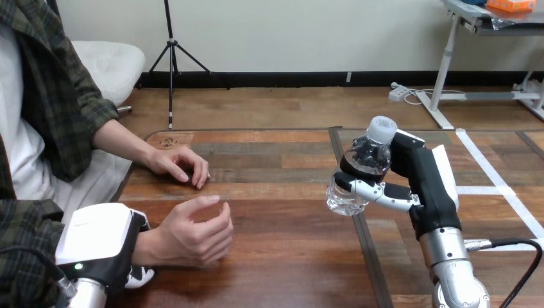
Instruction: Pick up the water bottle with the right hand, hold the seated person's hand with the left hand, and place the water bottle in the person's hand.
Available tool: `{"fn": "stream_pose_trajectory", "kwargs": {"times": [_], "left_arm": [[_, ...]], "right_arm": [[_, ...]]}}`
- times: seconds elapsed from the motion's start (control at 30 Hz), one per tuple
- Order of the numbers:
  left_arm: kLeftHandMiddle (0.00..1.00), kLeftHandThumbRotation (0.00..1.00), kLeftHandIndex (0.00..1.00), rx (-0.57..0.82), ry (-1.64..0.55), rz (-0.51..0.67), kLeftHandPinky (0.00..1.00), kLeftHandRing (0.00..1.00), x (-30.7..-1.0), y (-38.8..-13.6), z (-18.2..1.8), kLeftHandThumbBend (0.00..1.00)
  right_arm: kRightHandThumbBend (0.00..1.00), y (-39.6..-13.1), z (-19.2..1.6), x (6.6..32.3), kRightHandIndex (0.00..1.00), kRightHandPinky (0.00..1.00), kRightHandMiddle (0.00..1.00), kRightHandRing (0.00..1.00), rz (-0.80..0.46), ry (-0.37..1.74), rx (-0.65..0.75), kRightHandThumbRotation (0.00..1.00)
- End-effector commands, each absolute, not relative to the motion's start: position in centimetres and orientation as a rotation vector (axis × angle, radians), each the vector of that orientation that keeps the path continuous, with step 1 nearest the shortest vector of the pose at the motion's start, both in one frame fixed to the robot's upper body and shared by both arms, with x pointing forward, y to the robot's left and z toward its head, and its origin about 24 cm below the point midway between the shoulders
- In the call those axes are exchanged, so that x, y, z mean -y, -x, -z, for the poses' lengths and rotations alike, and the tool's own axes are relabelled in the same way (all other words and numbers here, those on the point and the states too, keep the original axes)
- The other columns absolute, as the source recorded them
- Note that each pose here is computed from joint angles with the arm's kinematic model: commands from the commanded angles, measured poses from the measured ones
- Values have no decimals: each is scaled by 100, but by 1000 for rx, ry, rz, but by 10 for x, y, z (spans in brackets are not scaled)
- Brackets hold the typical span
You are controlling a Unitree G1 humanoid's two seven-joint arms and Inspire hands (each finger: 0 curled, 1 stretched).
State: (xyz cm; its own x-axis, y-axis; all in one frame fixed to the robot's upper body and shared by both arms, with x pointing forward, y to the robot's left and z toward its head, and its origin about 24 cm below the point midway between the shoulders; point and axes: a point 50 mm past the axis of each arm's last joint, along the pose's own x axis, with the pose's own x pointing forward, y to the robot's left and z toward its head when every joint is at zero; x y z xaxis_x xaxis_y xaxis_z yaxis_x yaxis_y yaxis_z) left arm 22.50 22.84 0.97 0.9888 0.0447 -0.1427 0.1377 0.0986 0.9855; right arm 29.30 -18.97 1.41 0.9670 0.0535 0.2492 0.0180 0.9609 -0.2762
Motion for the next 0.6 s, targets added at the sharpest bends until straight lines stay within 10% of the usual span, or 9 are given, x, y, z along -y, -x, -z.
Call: {"fn": "stream_pose_trajectory", "kwargs": {"times": [0.0,0.57], "left_arm": [[46,0,45,-43,-1416,81,42,43,-213,-230,-18,79],[41,0,40,138,-1368,59,37,38,-198,-227,-29,81]], "right_arm": [[72,-310,-53,185,54,40,51,44,-20,268,440,0],[72,-310,-58,180,54,44,50,45,-30,255,462,0]]}}
